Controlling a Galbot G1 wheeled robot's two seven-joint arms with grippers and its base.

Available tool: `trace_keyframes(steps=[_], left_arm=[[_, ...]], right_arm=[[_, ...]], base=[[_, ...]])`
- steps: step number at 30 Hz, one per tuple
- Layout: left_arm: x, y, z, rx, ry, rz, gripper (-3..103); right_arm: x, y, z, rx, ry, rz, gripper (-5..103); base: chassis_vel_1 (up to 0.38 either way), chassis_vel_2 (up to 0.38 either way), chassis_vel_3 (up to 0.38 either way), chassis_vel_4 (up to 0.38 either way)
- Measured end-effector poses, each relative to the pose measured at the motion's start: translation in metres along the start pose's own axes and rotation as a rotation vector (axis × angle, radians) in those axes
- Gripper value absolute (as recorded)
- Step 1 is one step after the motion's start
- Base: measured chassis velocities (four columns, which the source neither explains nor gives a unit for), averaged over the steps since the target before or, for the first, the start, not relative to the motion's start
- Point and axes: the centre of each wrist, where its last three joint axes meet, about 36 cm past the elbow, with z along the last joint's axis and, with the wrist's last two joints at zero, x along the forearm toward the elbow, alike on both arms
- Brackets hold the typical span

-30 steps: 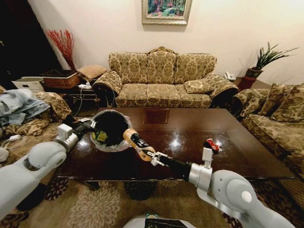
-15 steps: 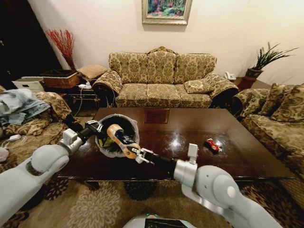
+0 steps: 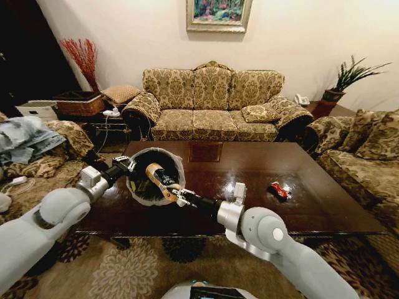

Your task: Move to the front of the table and place the trash on the table into the trash bin.

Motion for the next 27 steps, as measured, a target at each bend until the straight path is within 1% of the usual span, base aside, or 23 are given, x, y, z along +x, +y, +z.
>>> trace_keyframes(steps=[4, 5, 6, 7, 9, 10, 12, 13, 14, 17, 18, 19, 20, 21, 22, 23, 24, 25, 26, 27], left_arm=[[0.0, -0.002, -0.001, 0.01, -0.001, 0.011, 2], [0.001, -0.004, -0.001, 0.01, -0.002, 0.016, 2], [0.001, -0.005, -0.002, 0.011, -0.002, 0.02, 2], [0.001, -0.005, -0.002, 0.011, -0.002, 0.023, 2], [0.002, -0.009, -0.004, 0.01, -0.008, 0.036, 2], [0.002, -0.009, -0.004, 0.01, -0.008, 0.036, 2], [0.002, -0.011, -0.006, 0.008, -0.006, 0.047, 2], [0.002, -0.011, -0.006, 0.006, -0.004, 0.048, 2], [0.003, -0.011, -0.005, 0.006, -0.001, 0.049, 2], [0.003, -0.012, -0.004, 0.008, 0.002, 0.051, 2], [0.003, -0.012, -0.004, 0.009, 0.003, 0.051, 2], [0.003, -0.012, -0.004, 0.009, 0.003, 0.051, 2], [0.003, -0.012, -0.003, 0.01, 0.003, 0.051, 2], [0.004, -0.013, -0.003, 0.011, 0.004, 0.051, 2], [0.004, -0.013, -0.003, 0.011, 0.005, 0.051, 2], [0.003, -0.012, -0.002, 0.011, 0.007, 0.05, 2], [0.003, -0.012, -0.002, 0.011, 0.007, 0.05, 2], [0.003, -0.01, -0.001, 0.012, 0.011, 0.046, 2], [0.002, -0.007, 0.001, 0.019, 0.016, 0.039, 2], [0.001, -0.002, 0.003, 0.027, 0.022, 0.028, 2]], right_arm=[[-0.005, 0.0, -0.006, -0.016, -0.02, -0.007, 35], [-0.007, 0.0, -0.008, -0.019, -0.029, -0.008, 32], [-0.009, 0.0, -0.01, -0.021, -0.036, -0.01, 32], [-0.01, 0.0, -0.011, -0.022, -0.04, -0.011, 34], [-0.017, 0.0, -0.016, -0.026, -0.064, -0.021, 44], [-0.017, 0.0, -0.016, -0.026, -0.064, -0.021, 44], [-0.022, 0.0, -0.021, -0.026, -0.08, -0.028, 56], [-0.023, 0.0, -0.021, -0.026, -0.081, -0.031, 56], [-0.024, 0.0, -0.023, -0.023, -0.086, -0.037, 66], [-0.024, 0.001, -0.025, -0.02, -0.091, -0.04, 66], [-0.024, 0.0, -0.025, -0.018, -0.094, -0.044, 78], [-0.024, 0.0, -0.025, -0.018, -0.094, -0.044, 78], [-0.024, 0.0, -0.025, -0.016, -0.097, -0.048, 83], [-0.023, 0.0, -0.025, -0.014, -0.101, -0.054, 83], [-0.022, -0.004, -0.025, -0.002, -0.119, -0.077, 93], [-0.02, -0.005, -0.025, 0.008, -0.133, -0.093, 97], [-0.02, -0.005, -0.025, 0.008, -0.133, -0.093, 97], [-0.015, -0.008, -0.025, 0.025, -0.153, -0.117, 97], [-0.008, -0.009, -0.026, 0.048, -0.176, -0.164, 99], [0.0, -0.008, -0.028, 0.086, -0.205, -0.213, 100]], base=[[0.0, 0.0, 0.0, 0.0], [0.0, 0.0, 0.0, 0.0], [0.0, 0.0, 0.0, 0.0], [0.0, 0.0, 0.0, 0.0], [0.0, 0.0, 0.0, 0.0], [0.0, 0.0, 0.0, 0.0], [0.0, 0.0, 0.0, 0.0], [0.0, 0.0, 0.0, 0.0], [0.0, 0.0, 0.0, 0.0], [0.0, 0.0, 0.0, 0.0], [0.0, 0.0, 0.0, 0.0], [0.0, 0.0, 0.0, 0.0], [0.0, 0.0, 0.0, 0.0], [0.0, 0.0, 0.0, 0.0], [0.0, 0.0, 0.0, 0.0], [0.0, 0.0, 0.0, 0.0], [0.0, 0.0, 0.0, 0.0], [0.0, 0.0, 0.0, 0.0], [0.0, 0.0, 0.0, 0.0], [0.0, 0.0, 0.0, 0.0]])
